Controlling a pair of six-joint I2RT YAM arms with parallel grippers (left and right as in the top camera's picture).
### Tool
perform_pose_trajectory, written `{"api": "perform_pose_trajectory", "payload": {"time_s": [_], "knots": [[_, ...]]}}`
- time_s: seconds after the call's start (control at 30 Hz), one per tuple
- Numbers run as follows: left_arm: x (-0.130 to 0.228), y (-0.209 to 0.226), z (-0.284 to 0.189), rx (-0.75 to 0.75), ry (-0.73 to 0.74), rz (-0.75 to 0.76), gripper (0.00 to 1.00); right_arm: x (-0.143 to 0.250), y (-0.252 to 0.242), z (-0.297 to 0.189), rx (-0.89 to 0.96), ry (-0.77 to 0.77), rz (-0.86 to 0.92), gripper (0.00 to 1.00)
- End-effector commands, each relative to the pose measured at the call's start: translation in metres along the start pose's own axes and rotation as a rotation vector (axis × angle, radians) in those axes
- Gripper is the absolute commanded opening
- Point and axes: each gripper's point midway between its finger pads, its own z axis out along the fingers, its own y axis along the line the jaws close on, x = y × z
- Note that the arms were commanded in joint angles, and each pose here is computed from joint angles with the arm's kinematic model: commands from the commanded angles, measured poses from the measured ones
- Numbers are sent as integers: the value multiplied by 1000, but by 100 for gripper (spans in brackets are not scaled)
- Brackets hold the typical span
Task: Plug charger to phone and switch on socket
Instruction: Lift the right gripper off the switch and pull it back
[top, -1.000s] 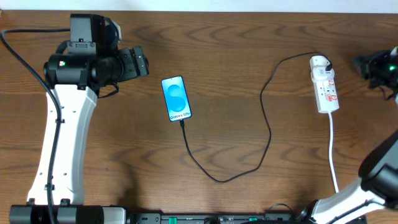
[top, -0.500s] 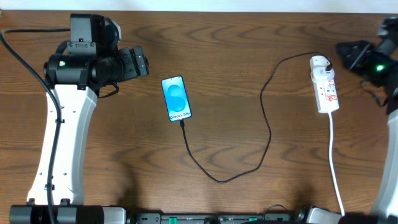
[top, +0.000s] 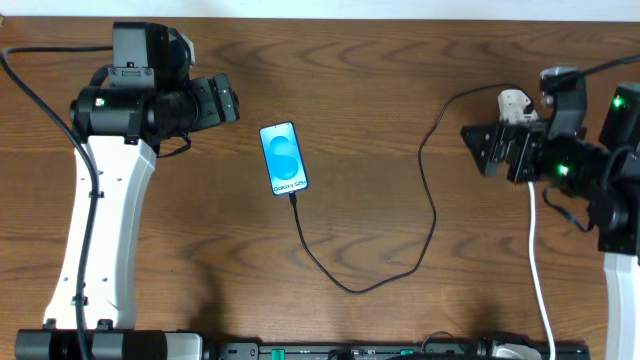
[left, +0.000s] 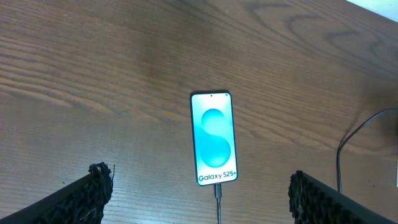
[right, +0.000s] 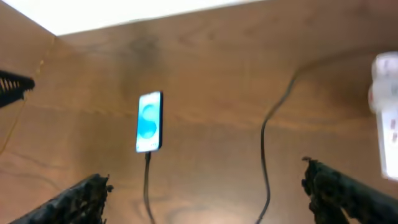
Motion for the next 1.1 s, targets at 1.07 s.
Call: {"api": "perform_pose_trajectory", "payload": {"time_s": [1.07], "knots": [[-2, -1, -5, 1, -14, 11, 92, 46, -51, -23, 321, -318, -137, 99]]}}
